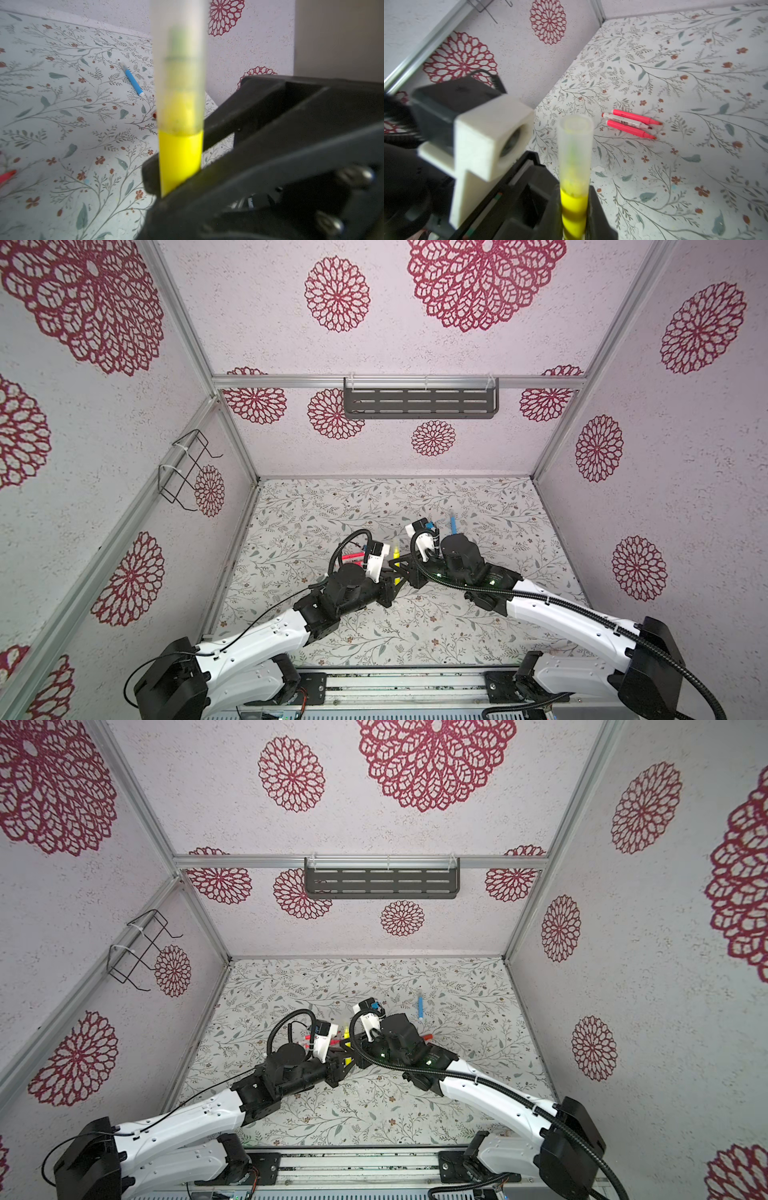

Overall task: Insert the pens into the pen caps
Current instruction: 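Grip the capped highlighter with the right gripper while the left gripper releases and withdraws, then lower the capped yellow highlighter onto the table beside the blue marker with the right gripper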

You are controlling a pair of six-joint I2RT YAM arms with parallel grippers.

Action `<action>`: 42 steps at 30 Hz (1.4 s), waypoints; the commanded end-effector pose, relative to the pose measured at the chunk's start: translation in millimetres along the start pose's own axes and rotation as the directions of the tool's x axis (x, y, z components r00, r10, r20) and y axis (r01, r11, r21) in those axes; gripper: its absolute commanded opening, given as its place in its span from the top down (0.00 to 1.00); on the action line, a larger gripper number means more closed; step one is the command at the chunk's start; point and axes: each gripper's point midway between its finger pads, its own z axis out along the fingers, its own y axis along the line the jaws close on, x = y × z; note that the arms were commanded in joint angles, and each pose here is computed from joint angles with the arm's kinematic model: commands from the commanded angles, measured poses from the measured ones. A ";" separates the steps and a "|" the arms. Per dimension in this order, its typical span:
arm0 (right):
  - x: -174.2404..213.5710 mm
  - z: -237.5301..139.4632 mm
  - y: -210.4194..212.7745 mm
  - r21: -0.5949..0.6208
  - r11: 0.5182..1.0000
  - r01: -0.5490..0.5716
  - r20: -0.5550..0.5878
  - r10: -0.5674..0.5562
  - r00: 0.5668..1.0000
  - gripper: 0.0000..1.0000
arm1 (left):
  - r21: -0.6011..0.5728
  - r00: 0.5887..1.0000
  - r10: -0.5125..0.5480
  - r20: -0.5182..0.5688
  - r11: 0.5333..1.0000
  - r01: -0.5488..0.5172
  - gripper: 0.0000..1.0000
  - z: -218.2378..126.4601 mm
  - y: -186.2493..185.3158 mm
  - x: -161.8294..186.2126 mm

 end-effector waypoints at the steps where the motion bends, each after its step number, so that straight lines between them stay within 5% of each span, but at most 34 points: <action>1: -12.6 -6.0 -34.0 0.168 0.985 -0.047 0.028 0.043 0.999 0.93 | -0.105 1.000 0.006 0.021 0.995 -0.004 0.53 0.2 15.1 -6.8; 10: 5.3 -9.1 -156.1 0.465 0.870 -0.162 -0.045 0.206 0.978 0.95 | -0.327 0.999 -0.040 0.023 0.944 0.045 0.47 -25.5 63.7 13.0; 17: 8.7 5.6 -240.4 0.678 0.733 -0.052 -0.194 0.247 0.949 0.96 | -0.445 0.997 -0.078 -0.004 0.893 0.068 0.47 -42.1 89.2 30.8; 26: -10.8 46.8 -306.7 0.751 0.659 0.049 -0.315 0.292 0.903 0.97 | -0.483 0.995 -0.096 0.012 0.871 0.090 0.44 -57.7 96.4 33.7; 42: -31.6 40.1 -384.9 0.853 0.503 0.135 -0.339 0.338 0.878 0.89 | -0.456 0.995 -0.091 0.050 0.884 0.104 0.43 -68.4 90.9 26.2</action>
